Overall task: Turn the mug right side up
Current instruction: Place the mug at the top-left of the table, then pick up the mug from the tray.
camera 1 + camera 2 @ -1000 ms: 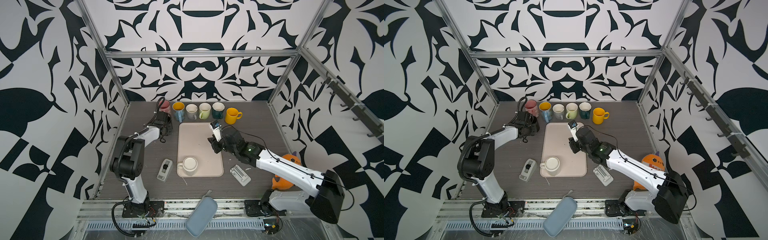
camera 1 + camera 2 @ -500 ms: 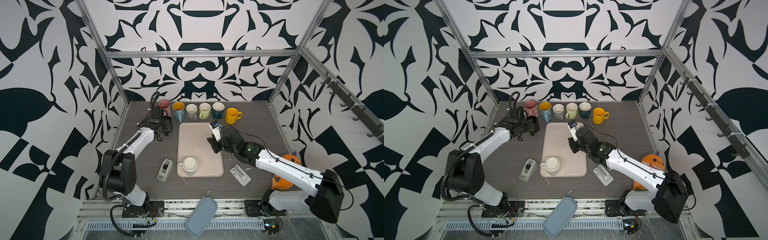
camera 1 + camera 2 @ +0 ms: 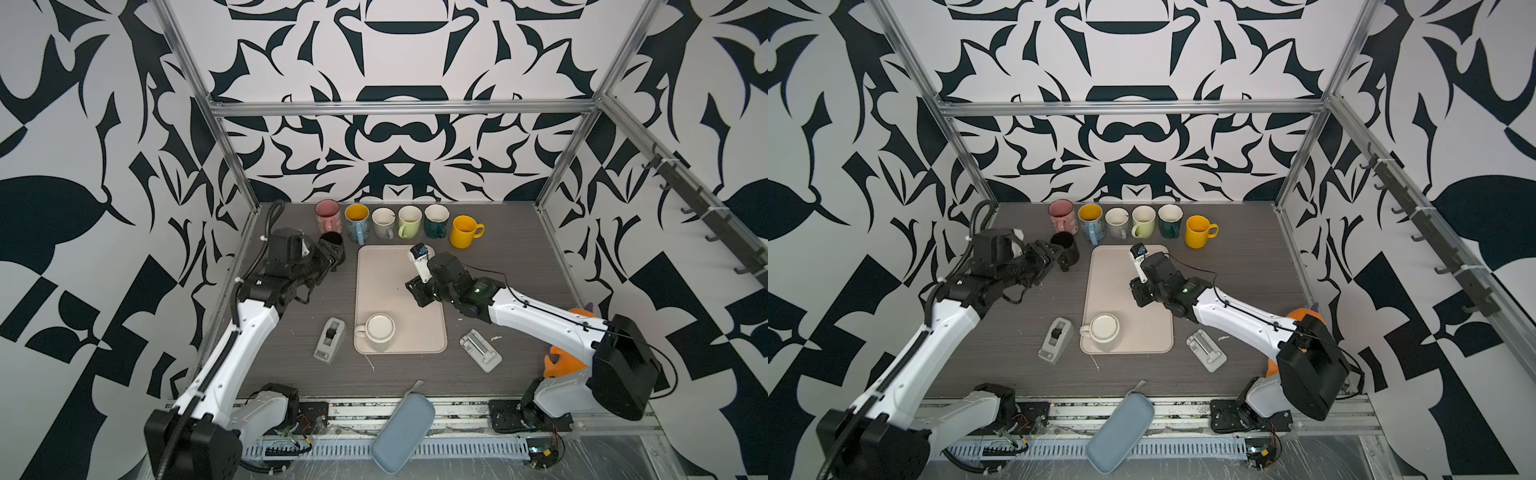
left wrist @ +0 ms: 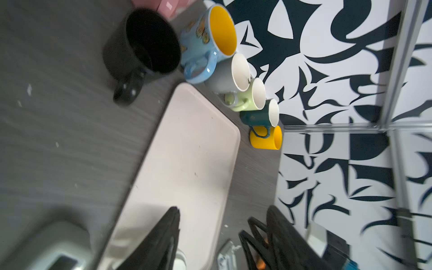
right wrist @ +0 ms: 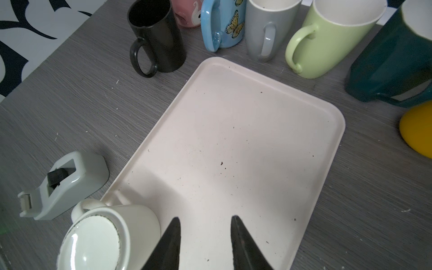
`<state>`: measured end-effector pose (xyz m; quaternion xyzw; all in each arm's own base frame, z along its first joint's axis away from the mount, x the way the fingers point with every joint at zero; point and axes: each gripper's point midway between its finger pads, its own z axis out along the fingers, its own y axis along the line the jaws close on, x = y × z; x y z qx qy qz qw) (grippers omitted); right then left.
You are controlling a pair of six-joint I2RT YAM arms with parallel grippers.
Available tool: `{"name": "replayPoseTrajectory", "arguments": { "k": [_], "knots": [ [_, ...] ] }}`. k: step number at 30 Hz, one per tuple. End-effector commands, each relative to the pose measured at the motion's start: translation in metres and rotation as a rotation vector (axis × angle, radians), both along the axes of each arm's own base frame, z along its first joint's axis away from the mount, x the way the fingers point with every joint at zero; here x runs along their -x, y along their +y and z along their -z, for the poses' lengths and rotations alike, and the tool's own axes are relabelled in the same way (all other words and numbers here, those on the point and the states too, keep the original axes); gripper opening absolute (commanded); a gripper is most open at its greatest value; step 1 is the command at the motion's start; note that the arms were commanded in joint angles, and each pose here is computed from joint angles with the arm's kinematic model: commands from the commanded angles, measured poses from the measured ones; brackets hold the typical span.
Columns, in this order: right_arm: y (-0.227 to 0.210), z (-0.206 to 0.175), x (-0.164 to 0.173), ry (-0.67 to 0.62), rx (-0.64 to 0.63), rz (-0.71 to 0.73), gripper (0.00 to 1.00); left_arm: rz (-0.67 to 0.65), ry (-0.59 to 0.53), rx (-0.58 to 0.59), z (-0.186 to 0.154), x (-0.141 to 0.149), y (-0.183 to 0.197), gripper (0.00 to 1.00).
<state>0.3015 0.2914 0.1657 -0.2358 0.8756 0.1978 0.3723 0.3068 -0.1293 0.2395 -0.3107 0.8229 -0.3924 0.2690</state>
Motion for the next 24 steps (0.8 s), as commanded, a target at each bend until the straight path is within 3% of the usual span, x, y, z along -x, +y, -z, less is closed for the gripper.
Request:
{"name": "replayPoseTrajectory", "arguments": {
  "k": [1, 5, 8, 16, 24],
  "knots": [
    [0.008, -0.037, -0.009, -0.046, -0.09, 0.01, 0.39, -0.186, 0.216, 0.285, 0.016, 0.027, -0.008, 0.61],
    [0.003, -0.039, -0.011, -0.048, -0.084, 0.03, 0.39, -0.311, 0.22, 0.312, 0.02, 0.05, -0.011, 0.62],
    [-0.003, -0.042, -0.011, -0.053, -0.085, 0.051, 0.39, -0.382, 0.289, 0.351, 0.04, 0.064, -0.018, 0.62],
    [-0.021, -0.051, -0.01, -0.084, -0.088, 0.094, 0.39, -0.391, 0.623, 0.305, 0.107, 0.1, -0.056, 0.58],
    [-0.035, -0.054, -0.007, -0.093, -0.105, 0.133, 0.39, -0.431, 0.692, 0.26, 0.128, 0.11, -0.069, 0.57]
  ]
}}
